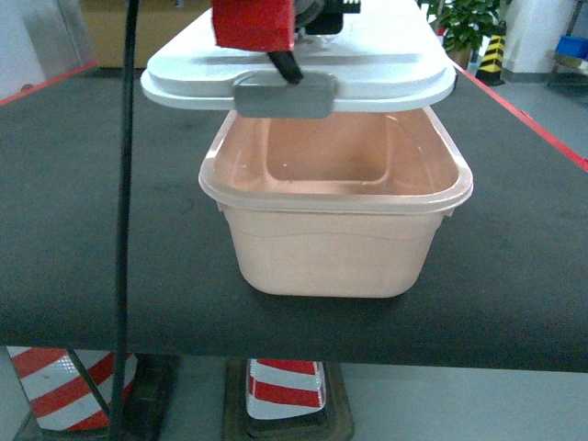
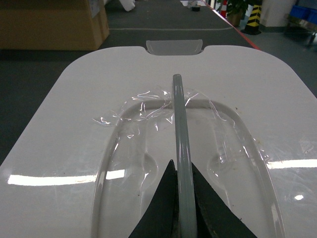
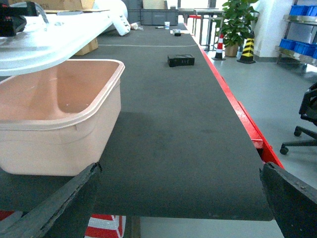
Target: Pick capacitor and pack into box
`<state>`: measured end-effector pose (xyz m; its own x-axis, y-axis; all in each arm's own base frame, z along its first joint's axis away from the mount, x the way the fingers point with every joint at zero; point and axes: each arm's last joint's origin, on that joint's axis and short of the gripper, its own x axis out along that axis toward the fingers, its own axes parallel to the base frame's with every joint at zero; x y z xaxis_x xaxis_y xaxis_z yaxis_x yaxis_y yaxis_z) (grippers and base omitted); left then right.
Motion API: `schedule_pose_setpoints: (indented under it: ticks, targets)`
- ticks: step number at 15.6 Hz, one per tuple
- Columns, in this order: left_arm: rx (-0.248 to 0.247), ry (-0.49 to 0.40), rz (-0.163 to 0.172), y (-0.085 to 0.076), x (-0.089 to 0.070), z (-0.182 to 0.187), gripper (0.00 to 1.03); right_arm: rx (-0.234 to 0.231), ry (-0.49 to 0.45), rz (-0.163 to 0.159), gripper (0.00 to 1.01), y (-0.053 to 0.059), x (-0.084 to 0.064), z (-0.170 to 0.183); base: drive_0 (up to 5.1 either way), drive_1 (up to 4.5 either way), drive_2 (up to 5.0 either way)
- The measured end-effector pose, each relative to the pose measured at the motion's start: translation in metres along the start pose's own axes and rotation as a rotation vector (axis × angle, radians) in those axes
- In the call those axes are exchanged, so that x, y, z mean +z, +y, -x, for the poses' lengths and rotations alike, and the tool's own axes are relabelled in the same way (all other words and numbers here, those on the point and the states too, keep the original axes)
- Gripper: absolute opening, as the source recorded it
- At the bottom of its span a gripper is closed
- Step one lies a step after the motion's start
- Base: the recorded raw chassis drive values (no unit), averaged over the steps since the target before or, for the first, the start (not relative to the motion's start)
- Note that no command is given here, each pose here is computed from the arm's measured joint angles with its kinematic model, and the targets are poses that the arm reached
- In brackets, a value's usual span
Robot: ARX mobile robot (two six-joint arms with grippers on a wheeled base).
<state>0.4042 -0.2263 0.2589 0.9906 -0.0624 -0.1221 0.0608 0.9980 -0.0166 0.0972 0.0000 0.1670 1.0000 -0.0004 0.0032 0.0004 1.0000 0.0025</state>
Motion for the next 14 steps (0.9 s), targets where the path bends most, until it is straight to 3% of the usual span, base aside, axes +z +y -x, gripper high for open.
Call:
schedule_pose_setpoints:
  ticks: [3,7,9,12,14]
  targets:
    - [0.021,0.018,0.001,-0.024,0.0,-0.003,0.02,0.0,0.0,0.0,0.98,0.0,0.0,0.0,0.0,0.0,0.0]
    - [0.05,0.089,-0.001,-0.042,-0.027,-0.01,0.02,0.0,0.0,0.0,0.98,0.0,0.0,0.0,0.0,0.0,0.0]
    - [0.052,0.107,-0.001,-0.047,-0.034,-0.01,0.02,0.0,0.0,0.0,0.98,0.0,0.0,0.0,0.0,0.0,0.0]
    - [0.055,0.111,0.031,-0.048,-0.036,-0.01,0.02,0.0,0.0,0.0,0.98,0.0,0.0,0.0,0.0,0.0,0.0]
    - [0.055,0.12,0.035,-0.048,-0.042,-0.008,0.02,0.0,0.0,0.0,0.98,0.0,0.0,0.0,0.0,0.0,0.0]
